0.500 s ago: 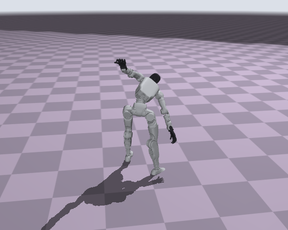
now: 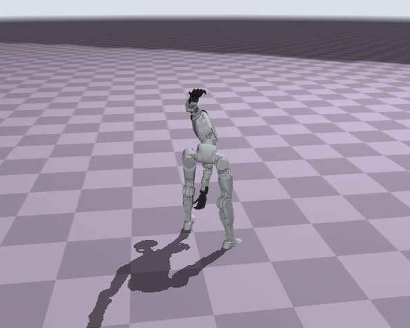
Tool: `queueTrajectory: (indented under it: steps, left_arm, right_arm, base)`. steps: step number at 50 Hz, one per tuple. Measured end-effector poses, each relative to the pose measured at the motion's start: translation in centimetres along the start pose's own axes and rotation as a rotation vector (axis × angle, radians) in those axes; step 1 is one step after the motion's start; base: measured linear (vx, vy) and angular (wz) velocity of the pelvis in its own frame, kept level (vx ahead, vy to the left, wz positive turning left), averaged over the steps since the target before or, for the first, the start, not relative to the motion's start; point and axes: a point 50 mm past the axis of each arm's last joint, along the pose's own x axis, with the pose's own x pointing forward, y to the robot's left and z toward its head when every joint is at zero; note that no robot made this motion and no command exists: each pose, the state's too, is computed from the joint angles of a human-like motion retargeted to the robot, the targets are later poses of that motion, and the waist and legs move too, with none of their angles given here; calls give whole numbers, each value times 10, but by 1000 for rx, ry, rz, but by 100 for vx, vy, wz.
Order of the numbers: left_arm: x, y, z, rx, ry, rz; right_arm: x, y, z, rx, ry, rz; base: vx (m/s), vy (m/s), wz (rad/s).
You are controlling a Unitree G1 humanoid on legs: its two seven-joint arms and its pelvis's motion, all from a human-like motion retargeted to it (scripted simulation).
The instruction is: Upper body actions
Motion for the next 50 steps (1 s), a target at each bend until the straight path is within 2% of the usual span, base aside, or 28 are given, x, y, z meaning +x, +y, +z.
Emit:
queueTrajectory:
  steps: [7,14,22,30,39,47,50]
  left_arm:
    - [-9,-12,16,-19,-45,-58]
    - [-22,-34,32,155,-122,-222]
    - [-41,-51,58,117,-201,-435]
    - [-74,-45,121,-41,-442,-527]
    - [-153,-54,193,-138,-765,-609]
    - [-263,-57,248,-243,-1101,-629]
    - [-291,-54,256,-300,-1180,-658]
  right_arm:
    - [-14,-41,-72,-15,109,-173]
    - [-54,-80,-162,27,232,-357]
    - [-93,-60,-233,65,323,-369]
    - [-126,-47,-274,112,395,-364]
    - [-141,-53,-285,57,400,-361]
    - [-150,-25,-300,160,434,-361]
    - [-155,-26,-304,114,456,-368]
  base:
    - [3,-7,-52]
    - [4,1,-74]
    - [10,4,-112]
    - [14,0,-126]
    - [28,7,-112]
    - [37,-1,-75]
    - [43,9,-37]
